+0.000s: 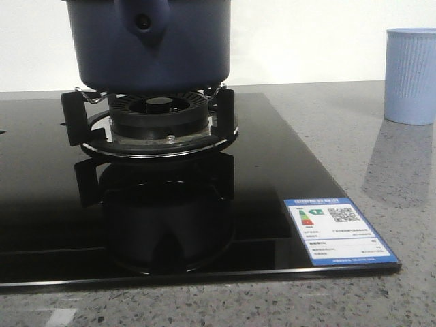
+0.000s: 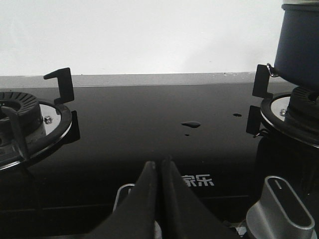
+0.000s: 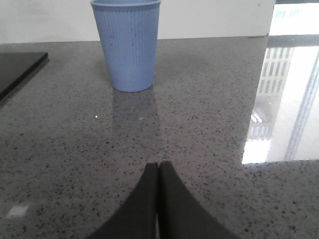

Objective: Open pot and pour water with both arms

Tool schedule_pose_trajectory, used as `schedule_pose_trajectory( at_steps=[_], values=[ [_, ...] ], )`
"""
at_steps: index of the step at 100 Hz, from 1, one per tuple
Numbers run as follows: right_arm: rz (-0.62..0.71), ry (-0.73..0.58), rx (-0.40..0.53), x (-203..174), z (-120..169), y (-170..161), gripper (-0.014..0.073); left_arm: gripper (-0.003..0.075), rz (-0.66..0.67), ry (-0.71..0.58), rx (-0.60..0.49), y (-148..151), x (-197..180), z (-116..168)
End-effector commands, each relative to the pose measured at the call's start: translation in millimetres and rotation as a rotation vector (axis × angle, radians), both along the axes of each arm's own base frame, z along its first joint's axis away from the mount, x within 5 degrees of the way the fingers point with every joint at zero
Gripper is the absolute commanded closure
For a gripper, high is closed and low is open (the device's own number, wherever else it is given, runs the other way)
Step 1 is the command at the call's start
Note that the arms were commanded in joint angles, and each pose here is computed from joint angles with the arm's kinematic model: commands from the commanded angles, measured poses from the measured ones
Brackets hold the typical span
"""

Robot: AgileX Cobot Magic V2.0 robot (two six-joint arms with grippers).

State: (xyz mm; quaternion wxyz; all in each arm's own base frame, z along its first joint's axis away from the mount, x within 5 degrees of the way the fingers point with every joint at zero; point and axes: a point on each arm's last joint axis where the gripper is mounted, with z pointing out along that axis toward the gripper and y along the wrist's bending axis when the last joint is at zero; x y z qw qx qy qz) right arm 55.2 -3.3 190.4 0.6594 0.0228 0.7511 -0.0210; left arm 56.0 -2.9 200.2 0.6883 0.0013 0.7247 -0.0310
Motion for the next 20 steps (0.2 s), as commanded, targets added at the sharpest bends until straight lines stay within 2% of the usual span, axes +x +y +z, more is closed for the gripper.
schedule_pose_trajectory(
  at_steps=[1,20],
  values=[
    [-0.002,-0.067,-0.013,0.3,-0.5,-0.2,0.0665,0.0741,0.009,-0.091,-0.012,0.7,-1.6,5.2],
    [-0.002,-0.067,-0.013,0.3,-0.5,-0.2,0.0665,0.0741,0.009,-0.091,-0.012,0.7,-1.6,5.2]
  ],
)
